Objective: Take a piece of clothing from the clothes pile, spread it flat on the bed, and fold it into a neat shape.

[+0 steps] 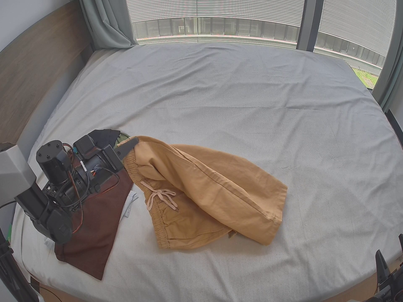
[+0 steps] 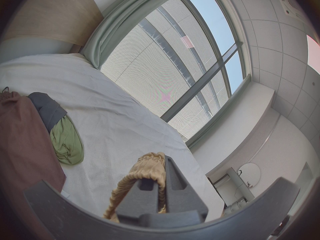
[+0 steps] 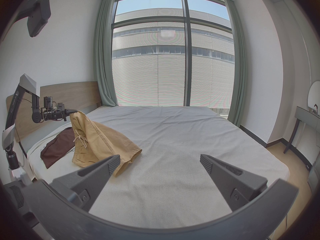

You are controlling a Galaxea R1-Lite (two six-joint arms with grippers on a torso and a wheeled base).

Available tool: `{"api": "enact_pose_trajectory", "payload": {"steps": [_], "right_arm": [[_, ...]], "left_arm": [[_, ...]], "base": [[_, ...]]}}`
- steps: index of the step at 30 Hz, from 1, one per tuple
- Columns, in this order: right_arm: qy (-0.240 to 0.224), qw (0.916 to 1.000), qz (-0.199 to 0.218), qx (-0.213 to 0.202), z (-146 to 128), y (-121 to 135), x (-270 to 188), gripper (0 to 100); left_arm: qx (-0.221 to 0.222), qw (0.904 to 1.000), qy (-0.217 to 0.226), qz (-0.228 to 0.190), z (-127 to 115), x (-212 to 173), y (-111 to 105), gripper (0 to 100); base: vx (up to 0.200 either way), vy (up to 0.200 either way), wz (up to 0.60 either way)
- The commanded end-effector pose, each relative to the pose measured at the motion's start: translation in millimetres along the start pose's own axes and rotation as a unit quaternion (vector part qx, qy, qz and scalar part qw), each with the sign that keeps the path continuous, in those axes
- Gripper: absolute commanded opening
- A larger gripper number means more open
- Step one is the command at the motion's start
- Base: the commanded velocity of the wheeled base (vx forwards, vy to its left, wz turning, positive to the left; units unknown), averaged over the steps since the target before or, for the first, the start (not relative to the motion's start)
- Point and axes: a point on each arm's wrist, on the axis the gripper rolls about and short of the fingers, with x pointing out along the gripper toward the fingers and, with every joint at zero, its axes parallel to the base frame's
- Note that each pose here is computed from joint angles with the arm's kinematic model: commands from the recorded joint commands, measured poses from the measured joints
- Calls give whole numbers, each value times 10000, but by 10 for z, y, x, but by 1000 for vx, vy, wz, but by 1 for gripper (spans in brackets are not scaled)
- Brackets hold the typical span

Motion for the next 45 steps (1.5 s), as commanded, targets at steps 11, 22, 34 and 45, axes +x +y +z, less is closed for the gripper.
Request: {"api": "enact_pose_trajectory", "payload": {"steps": [11, 22, 34, 45], "right_arm": [[-1, 10000, 9, -11, -48, 1, 0, 100], [-9, 10000, 24, 4, -47, 1, 0, 100], [-938, 9955, 91, -134, 671, -7, -70, 100], [-83, 9927, 1165, 286, 933, 23, 256, 100]], "left_arm": [[-372, 9992, -147, -40, 83, -4, -19, 0], [-374, 9992, -126, -32, 67, 9, -7, 0], [-355, 9993, -141, -24, 74, 6, -7, 0], [-339, 9993, -172, -41, 93, 8, -13, 0]], "base": [[0, 0, 0], [0, 0, 0], [0, 0, 0], [0, 0, 0]]}}
